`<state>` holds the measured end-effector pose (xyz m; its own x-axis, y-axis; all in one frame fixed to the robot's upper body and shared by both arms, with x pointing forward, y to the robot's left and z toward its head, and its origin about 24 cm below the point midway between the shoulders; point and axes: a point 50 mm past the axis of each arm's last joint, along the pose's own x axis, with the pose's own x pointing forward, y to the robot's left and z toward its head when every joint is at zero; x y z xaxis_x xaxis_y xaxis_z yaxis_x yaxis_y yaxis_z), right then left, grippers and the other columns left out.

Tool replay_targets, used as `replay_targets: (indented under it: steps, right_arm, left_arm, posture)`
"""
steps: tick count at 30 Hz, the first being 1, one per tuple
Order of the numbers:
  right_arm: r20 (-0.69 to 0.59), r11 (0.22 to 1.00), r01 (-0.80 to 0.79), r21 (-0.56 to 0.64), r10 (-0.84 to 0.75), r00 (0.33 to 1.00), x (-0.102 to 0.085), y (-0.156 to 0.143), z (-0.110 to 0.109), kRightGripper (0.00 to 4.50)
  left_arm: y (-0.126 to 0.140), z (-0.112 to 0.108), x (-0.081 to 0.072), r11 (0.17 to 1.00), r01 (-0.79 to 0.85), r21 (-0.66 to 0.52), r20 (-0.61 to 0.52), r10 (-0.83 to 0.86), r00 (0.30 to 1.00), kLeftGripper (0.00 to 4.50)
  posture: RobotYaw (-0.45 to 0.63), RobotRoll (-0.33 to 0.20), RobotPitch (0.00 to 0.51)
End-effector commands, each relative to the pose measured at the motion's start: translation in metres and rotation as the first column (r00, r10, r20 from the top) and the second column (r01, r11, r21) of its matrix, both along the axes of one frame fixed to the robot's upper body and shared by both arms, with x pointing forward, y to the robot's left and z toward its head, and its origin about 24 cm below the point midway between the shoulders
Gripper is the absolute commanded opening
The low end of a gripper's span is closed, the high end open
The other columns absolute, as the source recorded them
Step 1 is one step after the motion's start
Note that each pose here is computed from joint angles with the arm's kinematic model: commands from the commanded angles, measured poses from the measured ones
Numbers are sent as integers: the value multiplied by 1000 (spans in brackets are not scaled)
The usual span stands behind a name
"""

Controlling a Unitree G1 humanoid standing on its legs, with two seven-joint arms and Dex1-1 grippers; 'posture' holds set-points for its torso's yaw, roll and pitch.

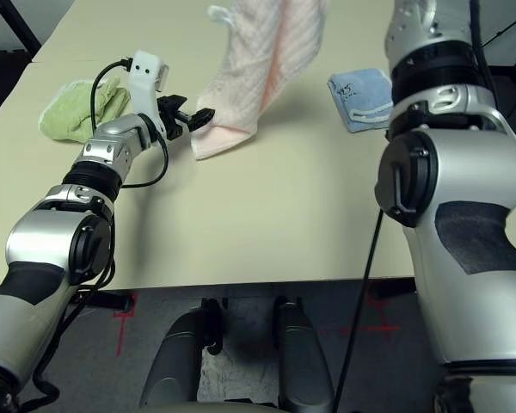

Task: Fold the towel and set it aside.

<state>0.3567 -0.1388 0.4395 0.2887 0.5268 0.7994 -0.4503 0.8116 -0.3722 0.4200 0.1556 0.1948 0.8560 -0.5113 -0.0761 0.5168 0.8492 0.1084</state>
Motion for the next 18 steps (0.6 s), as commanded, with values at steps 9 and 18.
replay_targets:
  steps: [9,18]
  right_arm:
    - [58,959,-210,190,203,977,-16,12,31,0]
    - [-2,959,-274,75,275,961,-9,19,19,0]
  left_arm:
    - [19,0,-11,992,54,-118,55,-48,997,4471]
    - [16,5,-22,965,228,-131,66,-221,973,4471]
  posture:
    - [14,0,192]
    - [37,0,182]
